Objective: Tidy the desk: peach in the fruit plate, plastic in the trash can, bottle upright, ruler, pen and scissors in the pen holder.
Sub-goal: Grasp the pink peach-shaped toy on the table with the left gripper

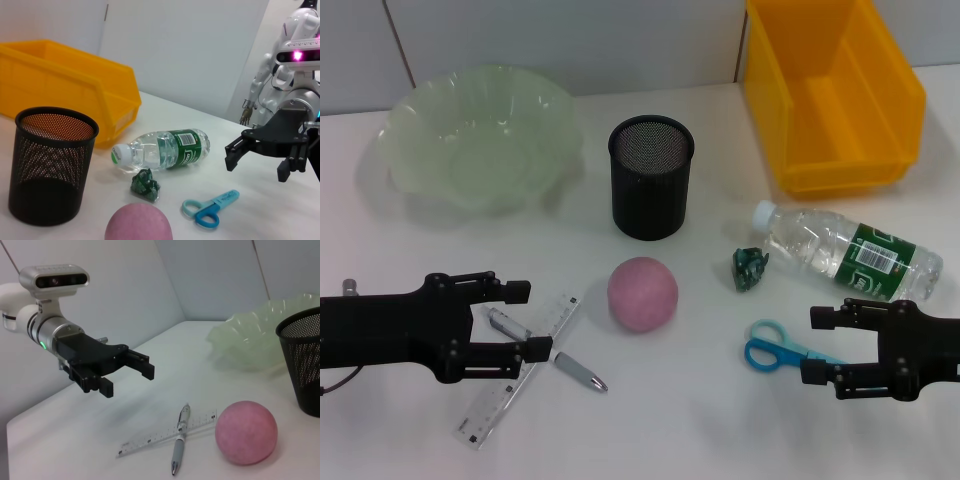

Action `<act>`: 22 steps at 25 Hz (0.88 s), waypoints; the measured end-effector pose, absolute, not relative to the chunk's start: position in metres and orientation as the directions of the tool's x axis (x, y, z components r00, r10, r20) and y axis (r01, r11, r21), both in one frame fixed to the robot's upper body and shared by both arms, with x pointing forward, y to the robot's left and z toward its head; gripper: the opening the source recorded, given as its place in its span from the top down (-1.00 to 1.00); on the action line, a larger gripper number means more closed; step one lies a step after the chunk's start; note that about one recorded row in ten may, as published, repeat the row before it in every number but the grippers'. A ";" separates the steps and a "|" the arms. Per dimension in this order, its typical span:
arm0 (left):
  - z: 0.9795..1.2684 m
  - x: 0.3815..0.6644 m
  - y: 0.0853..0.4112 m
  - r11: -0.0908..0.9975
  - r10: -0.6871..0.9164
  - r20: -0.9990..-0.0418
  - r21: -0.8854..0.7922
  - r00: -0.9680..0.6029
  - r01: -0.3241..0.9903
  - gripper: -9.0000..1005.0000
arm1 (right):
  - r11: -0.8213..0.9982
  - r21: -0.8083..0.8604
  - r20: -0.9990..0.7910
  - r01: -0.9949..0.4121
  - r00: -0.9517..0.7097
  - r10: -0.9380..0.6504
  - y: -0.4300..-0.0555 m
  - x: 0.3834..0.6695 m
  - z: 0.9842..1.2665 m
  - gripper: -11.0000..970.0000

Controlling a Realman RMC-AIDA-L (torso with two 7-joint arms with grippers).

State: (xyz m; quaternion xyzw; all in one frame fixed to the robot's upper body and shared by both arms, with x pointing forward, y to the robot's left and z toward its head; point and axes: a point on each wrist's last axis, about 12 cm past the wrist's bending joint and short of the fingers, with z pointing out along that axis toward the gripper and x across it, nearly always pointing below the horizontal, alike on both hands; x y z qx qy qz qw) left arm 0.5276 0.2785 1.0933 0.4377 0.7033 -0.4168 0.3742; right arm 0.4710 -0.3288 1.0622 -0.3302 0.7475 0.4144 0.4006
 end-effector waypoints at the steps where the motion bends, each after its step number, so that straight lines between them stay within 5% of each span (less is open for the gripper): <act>1: 1.093 0.528 0.278 0.269 0.304 -0.891 -0.259 -0.337 0.928 -0.62 | 0.439 0.355 -0.872 -0.825 -0.461 -0.161 -0.329 0.471 1.062 -0.72; 22: 1.096 0.531 0.274 0.260 0.302 -0.897 -0.249 -0.323 0.933 -0.61 | 0.437 0.355 -0.873 -0.826 -0.460 -0.162 -0.328 0.472 1.063 -0.72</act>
